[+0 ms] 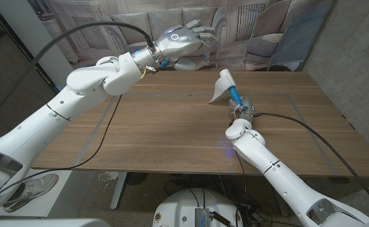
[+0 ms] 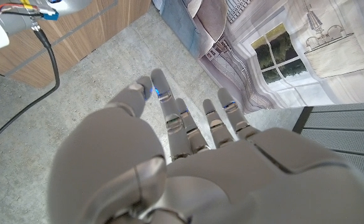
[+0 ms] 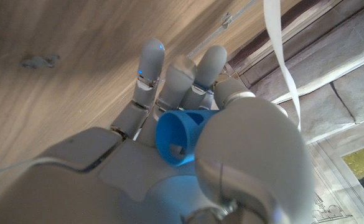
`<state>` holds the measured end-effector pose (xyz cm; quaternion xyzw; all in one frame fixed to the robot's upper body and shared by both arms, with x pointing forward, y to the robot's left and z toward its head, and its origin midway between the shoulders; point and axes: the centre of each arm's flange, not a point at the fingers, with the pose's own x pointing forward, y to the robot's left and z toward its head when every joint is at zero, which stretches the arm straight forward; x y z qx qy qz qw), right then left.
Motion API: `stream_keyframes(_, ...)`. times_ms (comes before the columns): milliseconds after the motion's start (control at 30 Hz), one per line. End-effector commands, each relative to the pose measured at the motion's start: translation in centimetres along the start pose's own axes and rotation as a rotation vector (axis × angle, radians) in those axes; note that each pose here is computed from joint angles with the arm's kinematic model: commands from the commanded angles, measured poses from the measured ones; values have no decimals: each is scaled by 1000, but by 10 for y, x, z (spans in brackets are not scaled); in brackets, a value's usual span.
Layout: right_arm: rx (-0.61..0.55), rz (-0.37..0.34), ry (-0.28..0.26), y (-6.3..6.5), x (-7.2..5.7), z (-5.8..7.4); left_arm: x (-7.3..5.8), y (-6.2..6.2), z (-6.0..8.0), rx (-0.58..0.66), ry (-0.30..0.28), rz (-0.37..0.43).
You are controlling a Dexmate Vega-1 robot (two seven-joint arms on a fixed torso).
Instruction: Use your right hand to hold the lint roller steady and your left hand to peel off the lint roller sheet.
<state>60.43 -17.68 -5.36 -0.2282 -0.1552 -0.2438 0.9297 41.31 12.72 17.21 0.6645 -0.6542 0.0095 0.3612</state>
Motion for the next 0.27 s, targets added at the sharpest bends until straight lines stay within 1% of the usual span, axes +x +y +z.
stream_keyframes(33,-18,-47,-9,-5,-17,2,-13,-17,-5,-22,-1,-5)
stream_keyframes(67,-12,-50,-10,-4,-19,1,-15,-17,-4,-10,8,8)
stream_keyframes(100,-3,-49,-13,-3,-21,1,-15,-16,-4,-5,22,-5)
stream_keyframes(167,5,-48,-19,-2,-22,1,-18,-16,-5,-35,26,2)
stream_keyframes(200,-1,-51,-27,-2,-23,3,-19,-15,-5,-37,25,-4)
stream_keyframes(233,-17,-53,-25,-2,-25,4,-21,-14,-3,-32,37,-10)
stream_keyframes(267,-2,-43,-26,-2,-25,5,-22,-12,-2,-22,49,-41)
